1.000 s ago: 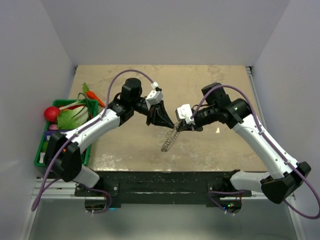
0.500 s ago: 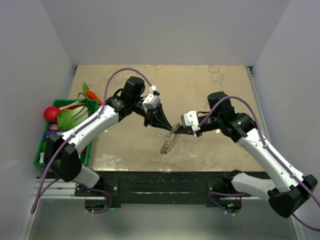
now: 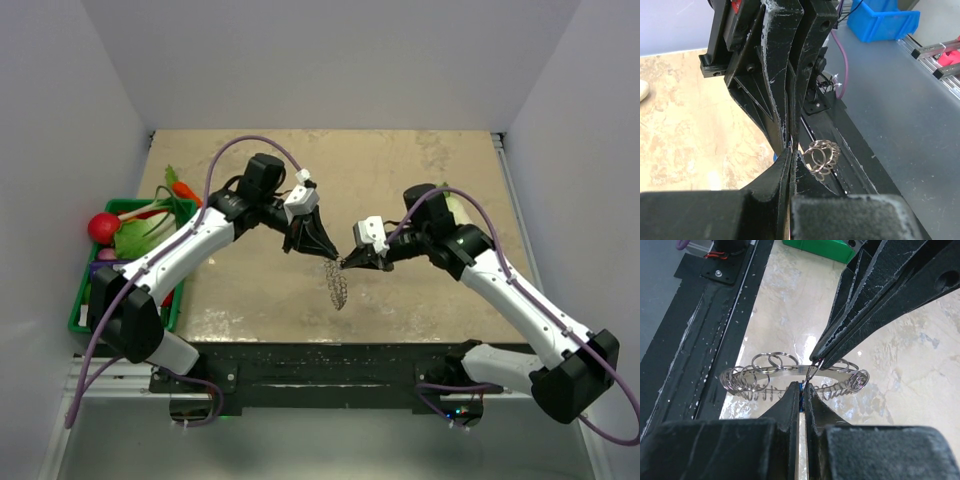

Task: Remove the keys from the keyring
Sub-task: Remove the key from the keyring.

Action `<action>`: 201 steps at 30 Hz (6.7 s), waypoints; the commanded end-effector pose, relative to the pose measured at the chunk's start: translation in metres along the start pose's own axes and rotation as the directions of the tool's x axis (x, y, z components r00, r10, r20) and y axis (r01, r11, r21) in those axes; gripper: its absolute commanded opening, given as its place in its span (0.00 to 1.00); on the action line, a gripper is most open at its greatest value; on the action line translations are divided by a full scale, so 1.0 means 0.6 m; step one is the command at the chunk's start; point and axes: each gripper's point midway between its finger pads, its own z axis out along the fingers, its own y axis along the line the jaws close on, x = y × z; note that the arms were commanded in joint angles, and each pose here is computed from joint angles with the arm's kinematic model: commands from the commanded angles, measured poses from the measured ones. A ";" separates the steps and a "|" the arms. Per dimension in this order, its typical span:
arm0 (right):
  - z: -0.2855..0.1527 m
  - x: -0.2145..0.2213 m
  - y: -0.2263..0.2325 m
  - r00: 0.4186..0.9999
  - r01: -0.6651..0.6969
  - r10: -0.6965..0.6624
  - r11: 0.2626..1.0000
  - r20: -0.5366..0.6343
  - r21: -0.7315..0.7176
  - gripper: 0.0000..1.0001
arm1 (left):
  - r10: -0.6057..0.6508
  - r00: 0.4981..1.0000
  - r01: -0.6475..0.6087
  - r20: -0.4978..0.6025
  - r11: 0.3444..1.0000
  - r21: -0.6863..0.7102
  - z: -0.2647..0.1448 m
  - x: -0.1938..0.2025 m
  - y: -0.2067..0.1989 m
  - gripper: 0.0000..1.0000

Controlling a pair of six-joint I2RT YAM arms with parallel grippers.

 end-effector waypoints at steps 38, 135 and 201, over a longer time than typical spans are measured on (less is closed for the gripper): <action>-0.120 -0.014 -0.139 0.957 0.195 -0.016 0.772 -0.288 0.604 0.00 | 0.046 0.998 -0.041 0.037 0.989 -0.139 0.000 -0.073 0.030 0.00; -0.086 -0.017 -0.085 0.988 -0.151 0.155 0.973 -0.011 0.173 0.00 | 0.108 0.994 -0.108 -0.010 0.986 -0.130 -0.003 -0.053 0.003 0.00; -0.088 -0.024 -0.102 0.991 -0.041 0.088 0.917 -0.101 0.398 0.00 | -0.019 0.997 -0.009 -0.080 0.944 -0.330 0.079 -0.040 0.095 0.00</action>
